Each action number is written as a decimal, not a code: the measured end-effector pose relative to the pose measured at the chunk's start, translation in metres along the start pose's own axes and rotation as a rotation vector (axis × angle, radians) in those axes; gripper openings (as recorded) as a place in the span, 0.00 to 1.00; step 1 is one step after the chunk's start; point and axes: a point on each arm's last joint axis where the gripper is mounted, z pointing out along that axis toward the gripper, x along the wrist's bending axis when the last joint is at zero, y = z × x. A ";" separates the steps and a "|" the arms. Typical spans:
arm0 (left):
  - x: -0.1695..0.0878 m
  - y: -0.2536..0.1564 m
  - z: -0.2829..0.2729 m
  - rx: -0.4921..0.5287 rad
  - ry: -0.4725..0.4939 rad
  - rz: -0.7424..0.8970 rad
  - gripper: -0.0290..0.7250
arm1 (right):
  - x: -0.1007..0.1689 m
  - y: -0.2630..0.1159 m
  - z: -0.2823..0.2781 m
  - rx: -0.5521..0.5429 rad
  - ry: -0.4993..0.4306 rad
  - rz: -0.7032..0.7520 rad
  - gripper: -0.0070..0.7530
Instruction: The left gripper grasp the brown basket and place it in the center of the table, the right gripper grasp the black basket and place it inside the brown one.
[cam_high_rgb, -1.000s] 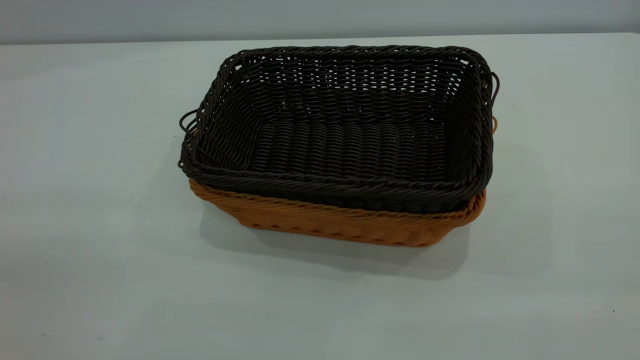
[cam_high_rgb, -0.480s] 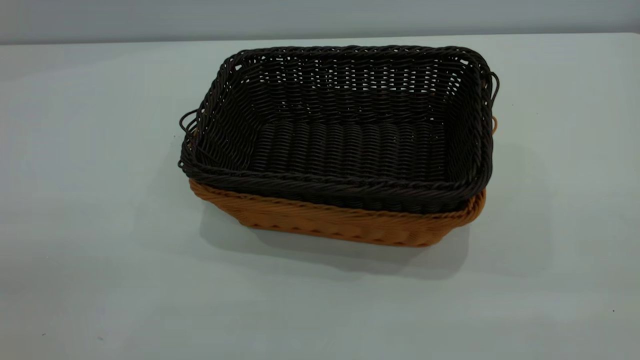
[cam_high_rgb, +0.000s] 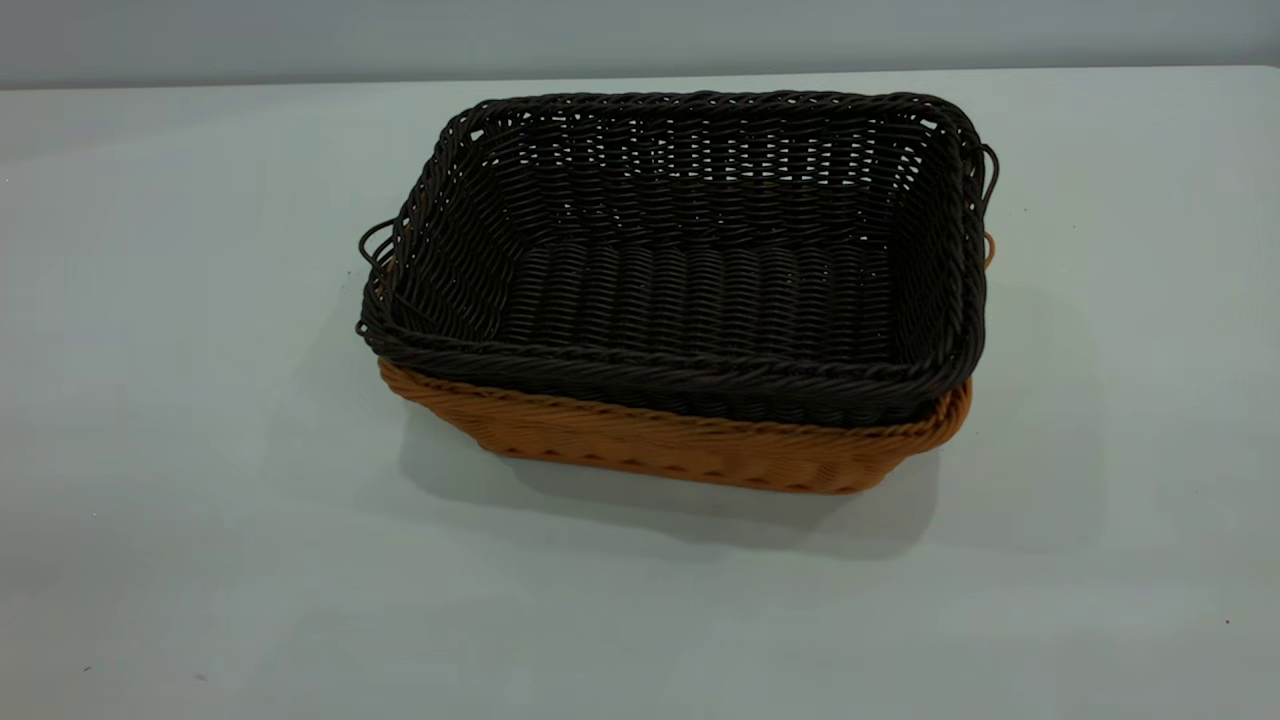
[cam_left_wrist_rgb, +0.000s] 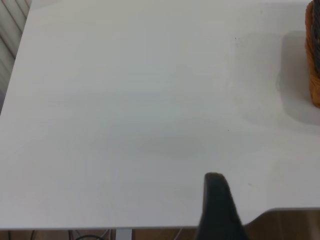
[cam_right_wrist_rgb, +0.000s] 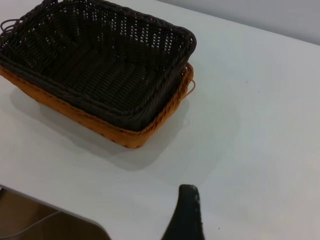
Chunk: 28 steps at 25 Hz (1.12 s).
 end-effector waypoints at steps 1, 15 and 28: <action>0.000 0.000 0.000 0.000 0.000 0.000 0.62 | 0.000 0.000 0.000 0.000 0.000 0.000 0.76; 0.000 0.000 0.000 0.000 0.000 -0.001 0.62 | -0.001 0.000 0.001 0.006 -0.048 0.041 0.76; 0.000 0.000 0.000 0.000 0.000 -0.001 0.62 | -0.020 -0.005 0.000 0.023 -0.254 0.237 0.76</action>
